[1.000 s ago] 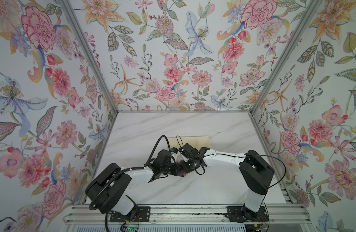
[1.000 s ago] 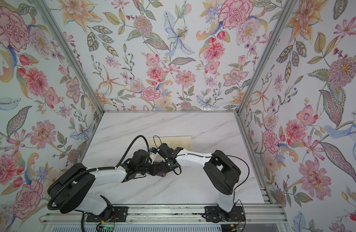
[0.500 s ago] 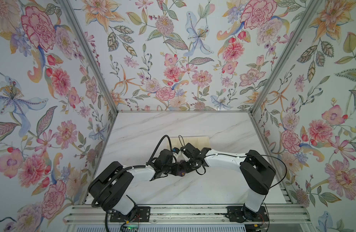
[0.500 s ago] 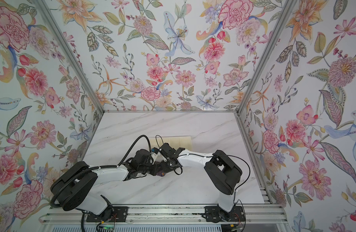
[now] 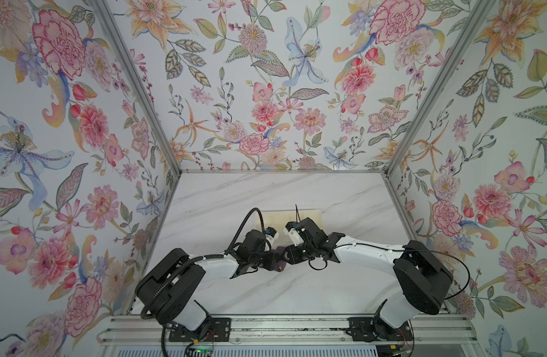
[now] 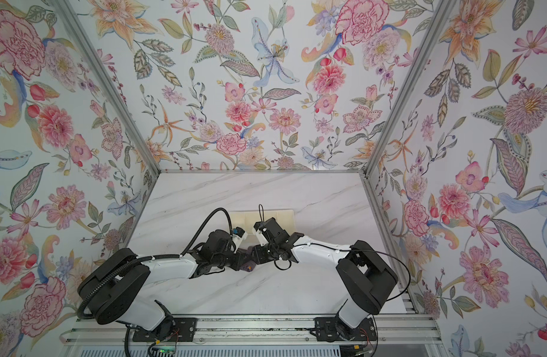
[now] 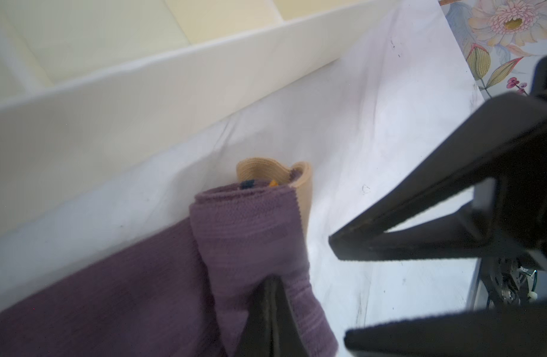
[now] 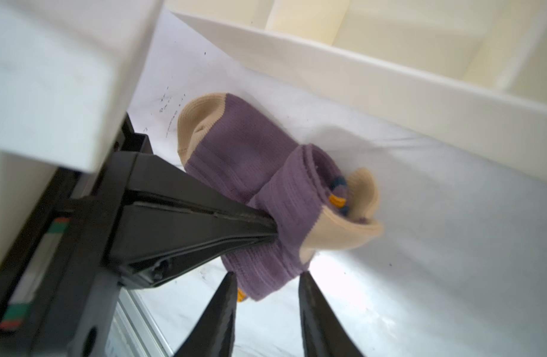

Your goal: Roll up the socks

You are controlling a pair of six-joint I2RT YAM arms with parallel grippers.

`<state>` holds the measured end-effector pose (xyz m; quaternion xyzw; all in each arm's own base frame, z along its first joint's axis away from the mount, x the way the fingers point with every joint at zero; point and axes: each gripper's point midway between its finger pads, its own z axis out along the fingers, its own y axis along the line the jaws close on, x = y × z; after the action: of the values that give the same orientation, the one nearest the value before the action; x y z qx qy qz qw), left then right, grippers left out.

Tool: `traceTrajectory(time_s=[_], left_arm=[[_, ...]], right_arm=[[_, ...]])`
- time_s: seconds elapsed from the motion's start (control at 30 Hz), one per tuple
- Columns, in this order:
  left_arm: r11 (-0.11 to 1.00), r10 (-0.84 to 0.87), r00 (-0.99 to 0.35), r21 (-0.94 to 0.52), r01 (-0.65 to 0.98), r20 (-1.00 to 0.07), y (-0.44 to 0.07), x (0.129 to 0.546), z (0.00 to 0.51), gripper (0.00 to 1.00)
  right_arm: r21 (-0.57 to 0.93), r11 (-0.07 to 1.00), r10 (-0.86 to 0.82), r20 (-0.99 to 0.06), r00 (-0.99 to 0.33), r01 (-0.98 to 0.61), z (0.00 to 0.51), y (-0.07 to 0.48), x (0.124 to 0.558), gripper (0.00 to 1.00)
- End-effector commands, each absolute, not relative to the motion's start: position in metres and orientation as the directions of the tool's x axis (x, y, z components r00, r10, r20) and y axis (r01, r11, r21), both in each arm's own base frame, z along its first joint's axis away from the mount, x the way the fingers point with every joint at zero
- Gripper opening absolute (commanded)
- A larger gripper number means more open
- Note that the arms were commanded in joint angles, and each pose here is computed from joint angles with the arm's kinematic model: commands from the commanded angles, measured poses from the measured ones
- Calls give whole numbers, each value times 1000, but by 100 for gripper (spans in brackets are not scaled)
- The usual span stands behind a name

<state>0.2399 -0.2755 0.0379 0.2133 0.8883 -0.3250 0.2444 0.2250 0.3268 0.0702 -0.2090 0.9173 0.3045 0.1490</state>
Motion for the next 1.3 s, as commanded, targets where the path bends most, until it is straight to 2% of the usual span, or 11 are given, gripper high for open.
traceTrajectory(time_s=[0.0,0.2,0.57,0.73,1.27], left_arm=[[751,259,-840,-447,486,-477,-250,221,8,0],[734,245,-837,-470,490,-489,-252,223,15,0],[727,232,-840,-486,485,-490,-250,224,17,0],[726,236,-843,-489,484,-483,-250,223,14,0],[720,228,-843,-499,482,-486,-247,225,16,0]], right_arm=[[518,731,-254,-397,-882,-444,68,324,224,34],[436,805,-244,-376,-894,-403,50,311,227,30],[295,869,-273,-385,-882,-398,36,304,234,27],[305,863,-257,-419,-871,-402,47,302,234,27],[261,867,-328,-340,-881,-424,23,313,227,27]])
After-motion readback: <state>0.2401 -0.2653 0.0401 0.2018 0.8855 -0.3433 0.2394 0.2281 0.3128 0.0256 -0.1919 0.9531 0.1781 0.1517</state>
